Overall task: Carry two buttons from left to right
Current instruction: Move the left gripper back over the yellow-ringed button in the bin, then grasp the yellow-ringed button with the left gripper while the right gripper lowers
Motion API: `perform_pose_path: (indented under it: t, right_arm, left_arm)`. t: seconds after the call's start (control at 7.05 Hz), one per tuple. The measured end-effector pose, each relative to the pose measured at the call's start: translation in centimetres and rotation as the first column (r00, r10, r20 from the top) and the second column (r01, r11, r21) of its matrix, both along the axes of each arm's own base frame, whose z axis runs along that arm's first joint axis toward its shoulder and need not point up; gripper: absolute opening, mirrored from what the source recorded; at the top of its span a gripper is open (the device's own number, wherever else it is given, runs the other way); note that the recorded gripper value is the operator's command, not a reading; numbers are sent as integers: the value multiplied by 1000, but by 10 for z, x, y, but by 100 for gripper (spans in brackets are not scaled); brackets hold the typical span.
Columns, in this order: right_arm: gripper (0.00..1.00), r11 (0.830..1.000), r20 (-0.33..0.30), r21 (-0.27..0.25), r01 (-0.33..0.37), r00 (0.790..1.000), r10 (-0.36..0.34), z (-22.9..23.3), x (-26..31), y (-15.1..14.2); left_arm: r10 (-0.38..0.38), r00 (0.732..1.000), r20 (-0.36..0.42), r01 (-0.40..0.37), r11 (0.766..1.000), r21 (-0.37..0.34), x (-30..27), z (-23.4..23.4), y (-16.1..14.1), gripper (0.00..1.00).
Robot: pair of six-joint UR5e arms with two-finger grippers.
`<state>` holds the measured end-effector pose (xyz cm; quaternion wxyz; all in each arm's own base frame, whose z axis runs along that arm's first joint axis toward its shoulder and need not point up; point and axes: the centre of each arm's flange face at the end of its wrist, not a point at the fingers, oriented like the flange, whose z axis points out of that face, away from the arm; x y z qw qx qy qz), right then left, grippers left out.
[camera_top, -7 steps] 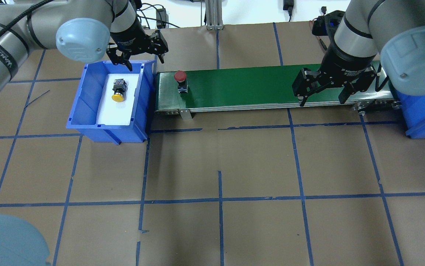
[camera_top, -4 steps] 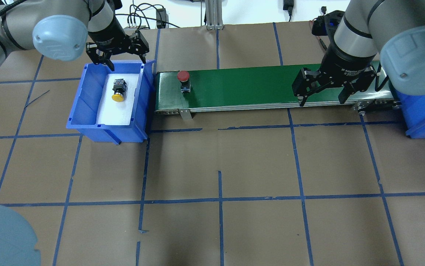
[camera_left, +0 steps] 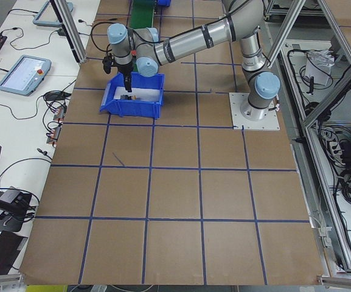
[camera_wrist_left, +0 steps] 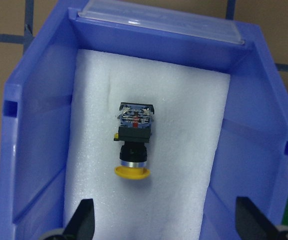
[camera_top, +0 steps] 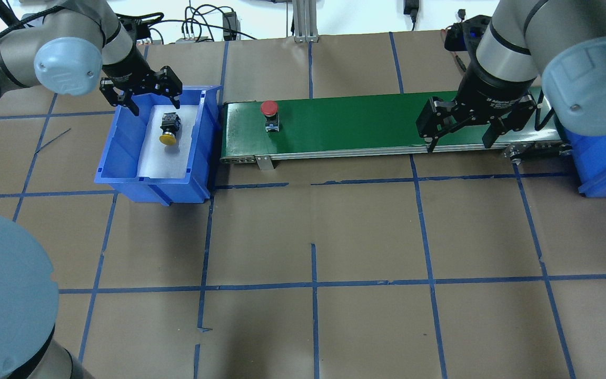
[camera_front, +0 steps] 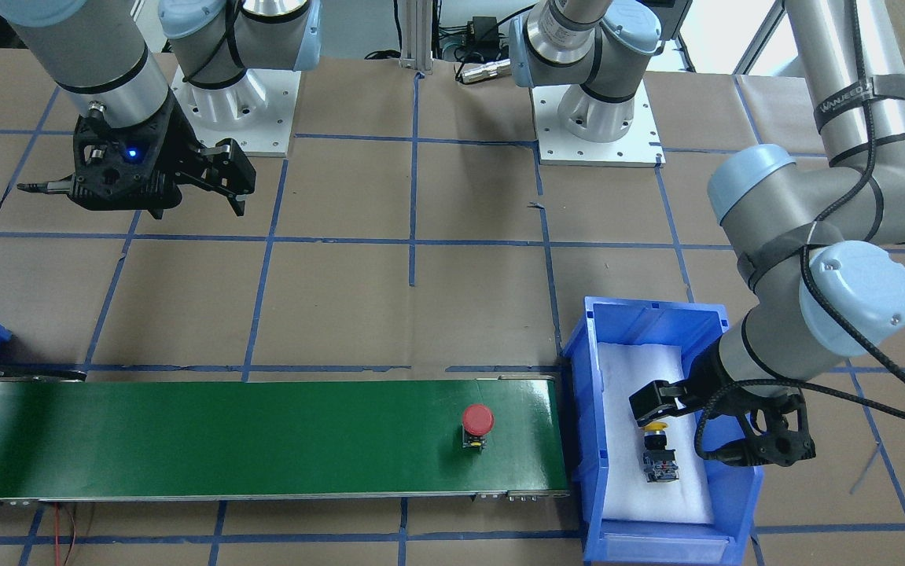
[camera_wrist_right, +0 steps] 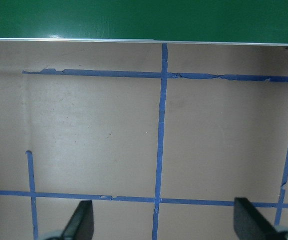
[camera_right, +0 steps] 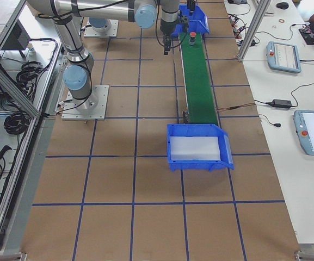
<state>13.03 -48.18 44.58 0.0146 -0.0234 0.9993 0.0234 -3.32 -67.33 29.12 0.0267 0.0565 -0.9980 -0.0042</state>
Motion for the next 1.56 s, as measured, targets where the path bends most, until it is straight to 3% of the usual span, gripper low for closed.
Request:
perform_pose_path:
  t: [0.43, 1.13, 1.56]
  right_arm:
    - [100, 1000, -1, 1, 0, 1000, 0, 0, 0, 0]
    - [100, 1000, -1, 0, -1, 1000, 1, 0, 0, 0]
    - [100, 1000, 0, 1, -1, 1000, 1, 0, 0, 0]
  left_arm:
    - [1, 1000, -8, 0, 1000, 32, 10, -48, -1, 100]
    - [24, 1000, -18, -23, 999, 42, 10, -64, -1, 95]
    - [8, 998, -58, -6, 1000, 22, 6, -72, -5, 84]
